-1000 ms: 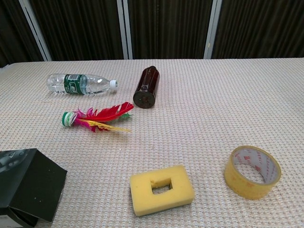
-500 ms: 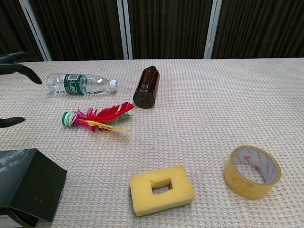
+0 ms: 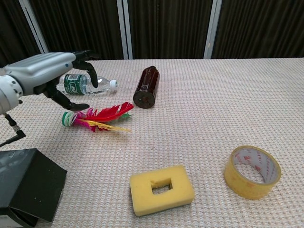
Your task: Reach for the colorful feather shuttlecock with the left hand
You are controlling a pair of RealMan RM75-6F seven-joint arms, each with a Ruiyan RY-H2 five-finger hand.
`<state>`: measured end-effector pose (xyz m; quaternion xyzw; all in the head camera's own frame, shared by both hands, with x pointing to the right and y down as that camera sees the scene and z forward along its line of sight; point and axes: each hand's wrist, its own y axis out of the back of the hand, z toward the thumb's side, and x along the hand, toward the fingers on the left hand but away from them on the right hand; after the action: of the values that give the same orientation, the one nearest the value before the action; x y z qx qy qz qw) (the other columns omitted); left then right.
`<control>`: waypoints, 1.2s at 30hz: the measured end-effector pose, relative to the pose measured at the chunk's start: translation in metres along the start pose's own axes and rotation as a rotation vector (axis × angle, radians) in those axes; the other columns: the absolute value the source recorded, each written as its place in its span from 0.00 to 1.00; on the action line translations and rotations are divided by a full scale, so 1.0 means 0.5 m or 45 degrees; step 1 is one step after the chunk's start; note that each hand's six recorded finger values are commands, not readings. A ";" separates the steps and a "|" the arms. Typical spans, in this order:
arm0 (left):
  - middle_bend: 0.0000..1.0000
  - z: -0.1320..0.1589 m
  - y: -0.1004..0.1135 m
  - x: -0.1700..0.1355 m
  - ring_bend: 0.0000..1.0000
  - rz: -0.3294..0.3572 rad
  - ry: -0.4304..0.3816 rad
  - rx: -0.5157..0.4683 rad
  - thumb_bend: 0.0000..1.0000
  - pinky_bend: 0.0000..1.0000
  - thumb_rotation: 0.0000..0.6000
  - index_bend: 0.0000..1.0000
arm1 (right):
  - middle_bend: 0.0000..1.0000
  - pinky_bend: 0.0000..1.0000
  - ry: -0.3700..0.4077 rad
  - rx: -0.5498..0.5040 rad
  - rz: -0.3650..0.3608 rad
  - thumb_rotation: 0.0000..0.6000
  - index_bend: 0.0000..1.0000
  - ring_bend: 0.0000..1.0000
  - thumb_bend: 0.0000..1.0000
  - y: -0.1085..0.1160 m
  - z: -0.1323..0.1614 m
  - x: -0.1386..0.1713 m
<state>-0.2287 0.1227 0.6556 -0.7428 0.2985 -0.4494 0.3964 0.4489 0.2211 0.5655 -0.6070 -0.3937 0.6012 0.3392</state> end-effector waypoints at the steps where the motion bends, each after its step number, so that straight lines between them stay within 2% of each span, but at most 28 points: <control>1: 0.00 0.003 -0.006 0.009 0.00 -0.015 0.001 0.002 0.24 0.00 1.00 0.39 | 0.00 0.00 -0.004 -0.002 -0.005 1.00 0.00 0.00 0.15 0.002 -0.002 0.000; 9: 0.00 0.006 -0.057 0.062 0.00 -0.068 0.032 0.045 0.25 0.00 1.00 0.39 | 0.00 0.00 -0.021 -0.004 0.011 1.00 0.00 0.00 0.15 -0.001 -0.012 -0.004; 17: 0.00 0.029 -0.116 0.103 0.00 -0.112 0.033 0.017 0.26 0.00 1.00 0.37 | 0.00 0.00 -0.029 -0.013 0.025 1.00 0.00 0.00 0.15 -0.003 -0.018 -0.009; 30: 0.00 0.052 -0.168 0.159 0.00 -0.145 0.019 0.042 0.28 0.00 1.00 0.40 | 0.00 0.00 -0.046 -0.014 0.052 1.00 0.00 0.00 0.15 -0.010 -0.026 -0.018; 33: 0.00 0.049 -0.175 0.167 0.00 -0.149 0.029 0.039 0.34 0.00 1.00 0.50 | 0.00 0.00 -0.046 -0.012 0.052 1.00 0.00 0.00 0.15 -0.011 -0.025 -0.019; 36: 0.00 0.048 -0.176 0.168 0.00 -0.132 0.028 0.023 0.43 0.00 1.00 0.66 | 0.00 0.00 -0.051 -0.007 0.055 1.00 0.00 0.00 0.15 -0.014 -0.026 -0.021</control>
<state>-0.1640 0.1079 0.7604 -0.7487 0.2601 -0.4801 0.3759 0.4617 0.2159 0.5769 -0.6043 -0.3888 0.6194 0.3164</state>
